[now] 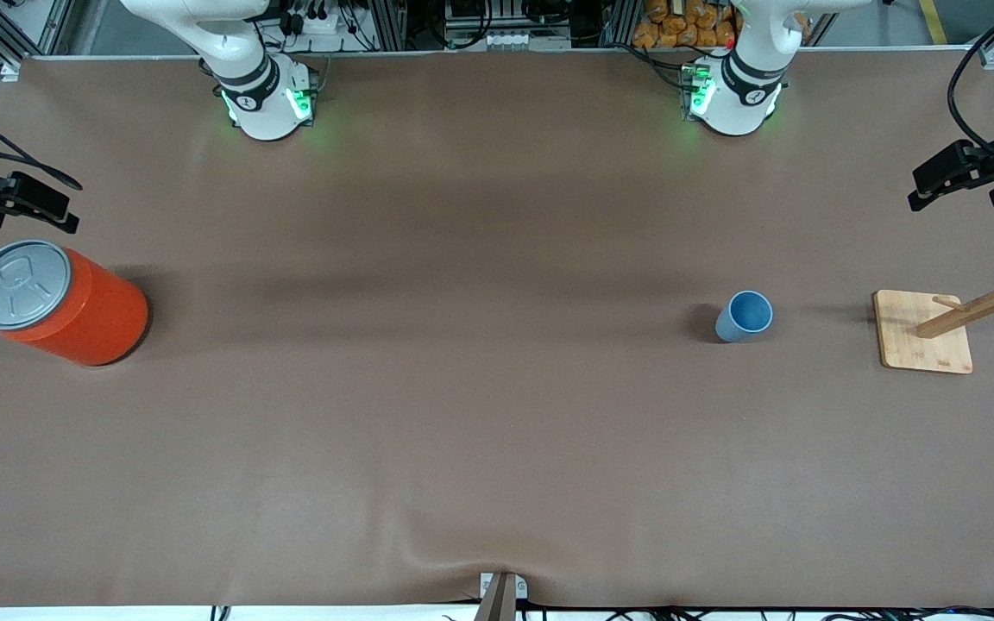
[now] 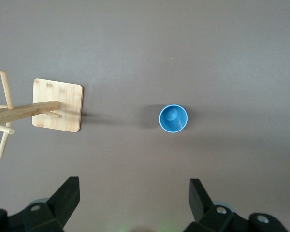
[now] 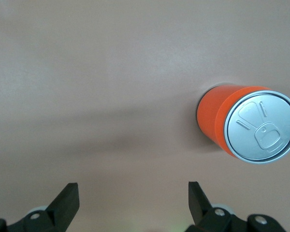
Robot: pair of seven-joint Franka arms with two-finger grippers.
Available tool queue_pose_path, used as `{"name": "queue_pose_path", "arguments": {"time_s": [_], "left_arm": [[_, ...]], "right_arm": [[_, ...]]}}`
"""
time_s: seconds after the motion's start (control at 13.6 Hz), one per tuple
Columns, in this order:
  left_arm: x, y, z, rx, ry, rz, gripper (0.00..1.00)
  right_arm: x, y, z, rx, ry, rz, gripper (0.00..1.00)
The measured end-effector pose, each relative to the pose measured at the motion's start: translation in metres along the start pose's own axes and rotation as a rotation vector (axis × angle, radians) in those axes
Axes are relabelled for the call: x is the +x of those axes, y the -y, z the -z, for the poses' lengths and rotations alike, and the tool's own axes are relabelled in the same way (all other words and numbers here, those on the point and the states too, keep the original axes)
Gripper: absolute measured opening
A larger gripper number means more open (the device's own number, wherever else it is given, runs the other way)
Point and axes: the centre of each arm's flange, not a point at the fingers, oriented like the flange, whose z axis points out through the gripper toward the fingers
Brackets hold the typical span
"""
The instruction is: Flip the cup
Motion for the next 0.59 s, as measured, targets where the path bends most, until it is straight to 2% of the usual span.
{"name": "queue_pose_path", "arguments": {"time_s": [0.59], "left_arm": [[-0.0003, -0.0044, -0.0001, 0.000, 0.001, -0.008, 1.00]], "right_arm": [[0.0000, -0.0033, -0.0001, 0.000, 0.002, -0.006, 1.00]]}}
